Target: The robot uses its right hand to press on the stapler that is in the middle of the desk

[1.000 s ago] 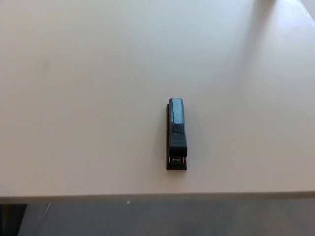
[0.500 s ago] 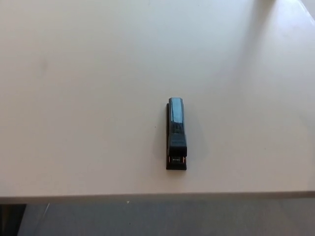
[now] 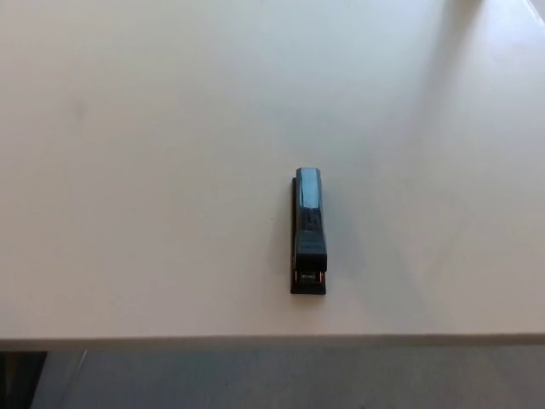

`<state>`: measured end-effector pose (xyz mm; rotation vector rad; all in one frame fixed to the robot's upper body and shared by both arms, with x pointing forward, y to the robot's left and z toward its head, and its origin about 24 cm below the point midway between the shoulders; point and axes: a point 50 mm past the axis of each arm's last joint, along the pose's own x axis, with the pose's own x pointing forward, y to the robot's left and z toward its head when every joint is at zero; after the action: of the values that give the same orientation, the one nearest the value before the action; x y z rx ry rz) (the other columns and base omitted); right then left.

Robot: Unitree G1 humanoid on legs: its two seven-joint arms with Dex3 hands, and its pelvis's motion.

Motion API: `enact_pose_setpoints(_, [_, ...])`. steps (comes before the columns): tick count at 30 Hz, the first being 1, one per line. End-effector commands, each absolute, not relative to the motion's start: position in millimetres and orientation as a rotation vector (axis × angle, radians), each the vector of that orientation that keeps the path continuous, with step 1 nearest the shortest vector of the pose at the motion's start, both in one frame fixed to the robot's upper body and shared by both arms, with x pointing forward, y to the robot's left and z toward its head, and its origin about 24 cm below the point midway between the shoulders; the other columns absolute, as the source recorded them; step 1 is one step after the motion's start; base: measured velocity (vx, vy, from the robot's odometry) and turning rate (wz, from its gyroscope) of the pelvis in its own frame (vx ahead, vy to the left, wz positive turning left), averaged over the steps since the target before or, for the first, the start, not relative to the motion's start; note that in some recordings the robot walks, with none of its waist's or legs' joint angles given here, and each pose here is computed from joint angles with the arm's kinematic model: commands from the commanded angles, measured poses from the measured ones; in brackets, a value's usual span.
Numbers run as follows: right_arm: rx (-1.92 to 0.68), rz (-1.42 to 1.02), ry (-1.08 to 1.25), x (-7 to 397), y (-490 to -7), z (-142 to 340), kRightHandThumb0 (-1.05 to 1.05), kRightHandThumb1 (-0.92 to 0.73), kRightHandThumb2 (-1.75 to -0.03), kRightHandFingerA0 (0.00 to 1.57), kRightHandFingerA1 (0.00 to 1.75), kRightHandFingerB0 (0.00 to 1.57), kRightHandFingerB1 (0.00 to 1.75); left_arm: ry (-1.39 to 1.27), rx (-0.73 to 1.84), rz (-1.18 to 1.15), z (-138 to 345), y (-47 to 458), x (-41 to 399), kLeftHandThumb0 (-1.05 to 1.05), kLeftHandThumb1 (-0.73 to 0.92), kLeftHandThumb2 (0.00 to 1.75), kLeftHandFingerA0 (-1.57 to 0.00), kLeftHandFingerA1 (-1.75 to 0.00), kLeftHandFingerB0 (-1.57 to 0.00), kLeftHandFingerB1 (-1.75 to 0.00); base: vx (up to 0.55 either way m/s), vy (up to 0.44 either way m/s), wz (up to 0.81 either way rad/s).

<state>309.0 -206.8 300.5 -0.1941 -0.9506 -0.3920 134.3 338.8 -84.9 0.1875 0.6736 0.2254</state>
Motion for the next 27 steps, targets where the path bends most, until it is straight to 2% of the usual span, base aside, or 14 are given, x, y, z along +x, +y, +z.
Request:
enact_pose_setpoints(1, [-0.072, -0.124, -0.891, 298.9, -165.1, 302.2, -0.09, -0.79, -0.72, 1.25, 1.1, 0.81, 0.96, 0.637, 0.215, 0.23, -75.6, 350.8, 133.3, -0.64, 0.67, 1.07, -0.04, -0.49, -0.02, -0.47, 0.01, -0.006, 0.07])
enact_pose_setpoints(4, [0.02, -0.055, -0.89, 279.7, -165.0, 300.1, -0.07, -0.76, -0.85, 1.25, 1.2, 0.79, 1.04, 0.639, 0.21, 0.225, -75.5, 350.9, 134.6, -0.63, 0.92, 0.7, -0.12, -0.43, -0.09, -0.39, 0.0, -0.004, 0.05])
enact_pose_setpoints(5, [0.04, -0.045, -0.861, 279.4, -159.7, 298.0, -0.07, -0.76, -0.84, 1.25, 1.22, 0.79, 1.07, 0.636, 0.211, 0.225, -75.8, 350.1, 134.5, -0.67, 0.67, 1.06, -0.09, -0.51, -0.02, -0.47, 0.0, 0.0, 0.0])
enact_pose_setpoints(6, [0.056, -0.02, -0.844, 282.5, -154.1, 295.4, -0.06, -0.77, -0.8, 1.24, 1.23, 0.79, 1.06, 0.635, 0.22, 0.224, -75.6, 350.1, 134.2, -0.64, 0.92, 0.7, -0.13, -0.43, -0.1, -0.39, 0.0, 0.0, 0.0])
enact_pose_setpoints(7, [0.08, 0.004, -0.815, 286.9, -146.7, 291.9, -0.04, -0.76, -0.82, 1.23, 1.23, 0.79, 1.06, 0.632, 0.219, 0.222, -75.4, 350.0, 134.4, -0.7, 0.68, 1.05, -0.07, -0.5, -0.01, -0.46, 0.0, 0.0, 0.0])
enact_pose_setpoints(13, [0.16, 0.086, -0.667, 321.3, -120.5, 264.7, -0.1, -0.76, -0.76, 1.23, 1.11, 0.8, 0.99, 0.618, 0.203, 0.209, -74.1, 349.0, 137.0, -0.69, 0.66, 1.06, -0.06, -0.5, -0.01, -0.45, 0.0, 0.0, 0.0])
enact_pose_setpoints(14, [0.16, 0.085, -0.644, 326.1, -117.7, 260.3, -0.1, -0.77, -0.73, 1.21, 1.13, 0.78, 1.01, 0.619, 0.202, 0.209, -74.2, 349.1, 136.6, -0.65, 0.92, 0.7, -0.12, -0.43, -0.08, -0.38, 0.0, 0.0, 0.0])
enact_pose_setpoints(16, [0.194, 0.097, -0.585, 337.9, -111.5, 249.2, -0.14, -0.77, -0.68, 1.16, 1.23, 0.81, 1.03, 0.625, 0.212, 0.206, -73.8, 349.5, 137.5, -0.73, 0.68, 1.06, -0.02, -0.48, -0.04, -0.43, 0.0, 0.0, 0.0])
enact_pose_setpoints(19, [0.193, 0.113, -0.502, 352.3, -103.2, 232.0, -0.15, -0.77, -0.68, 1.16, 1.21, 0.82, 1.09, 0.626, 0.209, 0.209, -73.9, 349.9, 137.9, -0.65, 0.92, 0.7, -0.1, -0.42, -0.07, -0.36, 0.01, 0.0, 0.02])
enact_pose_setpoints(20, [0.157, 0.1, -0.464, 356.6, -100.3, 224.7, -0.18, -0.77, -0.68, 1.15, 1.22, 0.8, 1.07, 0.63, 0.222, 0.199, -73.6, 350.0, 137.8, -0.76, 0.69, 1.06, -0.02, -0.47, -0.04, -0.43, 0.0, 0.0, 0.0])
enact_pose_setpoints(21, [0.178, 0.12, -0.43, 360.8, -95.8, 215.1, -0.16, -0.78, -0.68, 1.15, 1.23, 0.78, 1.07, 0.617, 0.198, 0.197, -73.1, 349.8, 138.0, -0.67, 0.92, 0.7, -0.09, -0.41, -0.06, -0.35, 0.0, 0.0, 0.0])
enact_pose_setpoints(24, [0.168, 0.137, -0.362, 367.8, -87.2, 198.5, -0.15, -0.76, -0.7, 1.16, 1.2, 0.76, 1.08, 0.618, 0.196, 0.194, -73.4, 349.0, 138.9, -0.76, 0.67, 1.06, -0.05, -0.49, -0.03, -0.43, 0.0, 0.0, 0.0])
enact_pose_setpoints(26, [0.168, 0.154, -0.312, 371.5, -77.3, 185.5, -0.16, -0.77, -0.69, 1.13, 1.25, 0.72, 1.12, 0.615, 0.202, 0.186, -73.0, 348.9, 138.7, -0.69, 0.92, 0.69, -0.12, -0.43, -0.07, -0.37, 0.0, 0.0, 0.0])
enact_pose_setpoints(27, [0.167, 0.168, -0.271, 373.1, -70.8, 177.0, -0.19, -0.78, -0.63, 1.15, 1.21, 0.73, 1.1, 0.617, 0.208, 0.184, -73.0, 349.2, 138.2, -0.77, 0.67, 1.06, -0.05, -0.5, -0.04, -0.44, 0.0, 0.0, 0.0])
